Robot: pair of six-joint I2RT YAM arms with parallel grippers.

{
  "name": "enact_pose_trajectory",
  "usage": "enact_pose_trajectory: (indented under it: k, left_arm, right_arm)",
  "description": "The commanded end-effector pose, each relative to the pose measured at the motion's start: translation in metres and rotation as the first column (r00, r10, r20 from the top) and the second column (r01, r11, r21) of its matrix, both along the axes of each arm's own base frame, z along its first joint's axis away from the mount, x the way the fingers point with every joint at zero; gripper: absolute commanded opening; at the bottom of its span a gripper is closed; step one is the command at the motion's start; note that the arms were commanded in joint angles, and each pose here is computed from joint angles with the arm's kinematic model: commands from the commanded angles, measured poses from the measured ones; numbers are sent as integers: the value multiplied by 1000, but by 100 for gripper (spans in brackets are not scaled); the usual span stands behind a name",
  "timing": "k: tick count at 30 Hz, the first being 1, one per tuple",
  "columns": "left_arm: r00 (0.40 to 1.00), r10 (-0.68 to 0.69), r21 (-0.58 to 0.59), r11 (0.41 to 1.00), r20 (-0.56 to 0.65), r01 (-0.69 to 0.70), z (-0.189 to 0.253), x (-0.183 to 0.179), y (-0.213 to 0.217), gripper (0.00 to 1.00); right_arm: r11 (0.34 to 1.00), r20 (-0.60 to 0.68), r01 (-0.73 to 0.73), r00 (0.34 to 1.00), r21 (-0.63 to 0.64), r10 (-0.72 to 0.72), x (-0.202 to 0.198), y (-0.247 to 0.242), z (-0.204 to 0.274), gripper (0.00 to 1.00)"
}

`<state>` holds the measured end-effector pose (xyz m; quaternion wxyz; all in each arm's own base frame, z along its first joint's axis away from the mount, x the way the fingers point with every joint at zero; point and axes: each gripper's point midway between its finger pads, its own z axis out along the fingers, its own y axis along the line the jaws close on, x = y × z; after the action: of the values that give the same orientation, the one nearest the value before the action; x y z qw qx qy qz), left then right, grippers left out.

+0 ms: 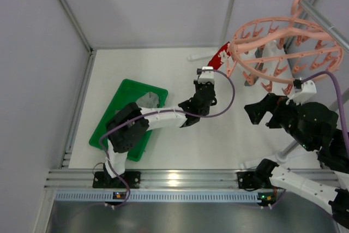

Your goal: Remove the socks clipped to the hanger

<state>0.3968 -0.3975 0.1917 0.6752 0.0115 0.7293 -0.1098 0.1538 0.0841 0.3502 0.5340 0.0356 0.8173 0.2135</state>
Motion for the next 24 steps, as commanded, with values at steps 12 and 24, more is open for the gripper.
enact_pose_trajectory:
  k: [12,24]
  left_arm:
    - [997,16,155,988,79,-28,34,-130,-1,15]
    - [985,135,333,928,112,-165,11,-192,16,12]
  right_arm:
    - [875,215,-457,881,159,421,-33,75,78,99]
    - [891,224,-420,898,173,380,-5,96,95,99]
